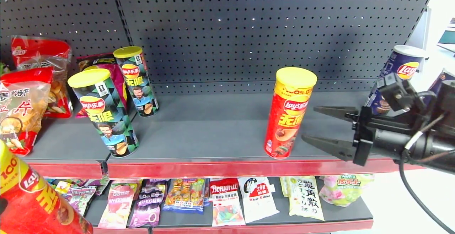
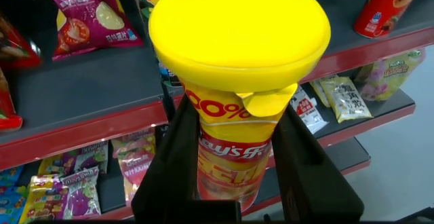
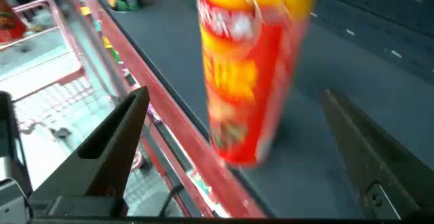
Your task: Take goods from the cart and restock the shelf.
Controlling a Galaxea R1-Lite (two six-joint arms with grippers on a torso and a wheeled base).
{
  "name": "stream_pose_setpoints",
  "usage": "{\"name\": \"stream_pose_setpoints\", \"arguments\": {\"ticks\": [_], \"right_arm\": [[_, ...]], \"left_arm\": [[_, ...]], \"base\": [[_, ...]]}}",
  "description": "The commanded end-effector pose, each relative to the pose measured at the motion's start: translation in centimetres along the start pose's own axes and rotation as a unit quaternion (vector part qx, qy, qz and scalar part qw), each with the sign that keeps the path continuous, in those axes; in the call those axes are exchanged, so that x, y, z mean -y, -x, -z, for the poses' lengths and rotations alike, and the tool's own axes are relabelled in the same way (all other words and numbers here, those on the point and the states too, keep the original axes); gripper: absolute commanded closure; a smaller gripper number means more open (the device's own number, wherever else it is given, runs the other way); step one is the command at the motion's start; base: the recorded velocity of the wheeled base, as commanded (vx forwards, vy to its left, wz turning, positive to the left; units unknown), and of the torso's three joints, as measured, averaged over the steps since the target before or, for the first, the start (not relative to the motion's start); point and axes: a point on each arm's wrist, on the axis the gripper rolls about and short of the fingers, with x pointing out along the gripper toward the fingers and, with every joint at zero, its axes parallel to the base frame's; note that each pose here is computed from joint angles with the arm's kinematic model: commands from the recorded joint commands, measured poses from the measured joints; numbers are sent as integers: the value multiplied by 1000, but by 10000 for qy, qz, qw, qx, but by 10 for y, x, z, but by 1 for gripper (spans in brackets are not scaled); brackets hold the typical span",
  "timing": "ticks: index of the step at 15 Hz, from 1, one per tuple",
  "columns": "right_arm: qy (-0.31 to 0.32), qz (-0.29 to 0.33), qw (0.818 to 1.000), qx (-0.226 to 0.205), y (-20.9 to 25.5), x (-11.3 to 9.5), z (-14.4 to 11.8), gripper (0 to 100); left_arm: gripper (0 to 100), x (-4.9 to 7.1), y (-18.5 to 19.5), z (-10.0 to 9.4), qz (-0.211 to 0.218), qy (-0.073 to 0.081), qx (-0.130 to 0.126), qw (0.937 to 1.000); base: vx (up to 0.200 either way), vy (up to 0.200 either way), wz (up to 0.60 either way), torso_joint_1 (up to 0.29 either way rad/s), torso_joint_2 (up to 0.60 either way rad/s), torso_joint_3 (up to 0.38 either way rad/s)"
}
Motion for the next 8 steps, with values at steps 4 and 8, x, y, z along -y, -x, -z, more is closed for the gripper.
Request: {"name": "stream_pose_setpoints", "arguments": {"ticks": [4, 8], "right_arm": [[63, 2710, 9626, -1, 111, -47, 31, 0], [200, 4472, 8940, 195, 162, -101, 64, 0]], "left_arm": [[100, -2, -4, 0, -27, 35, -104, 9999], [100, -3, -10, 0, 58, -179, -211, 9996]], "base": [[0, 0, 0, 0, 0, 0], [0, 0, 0, 0, 0, 0]]}}
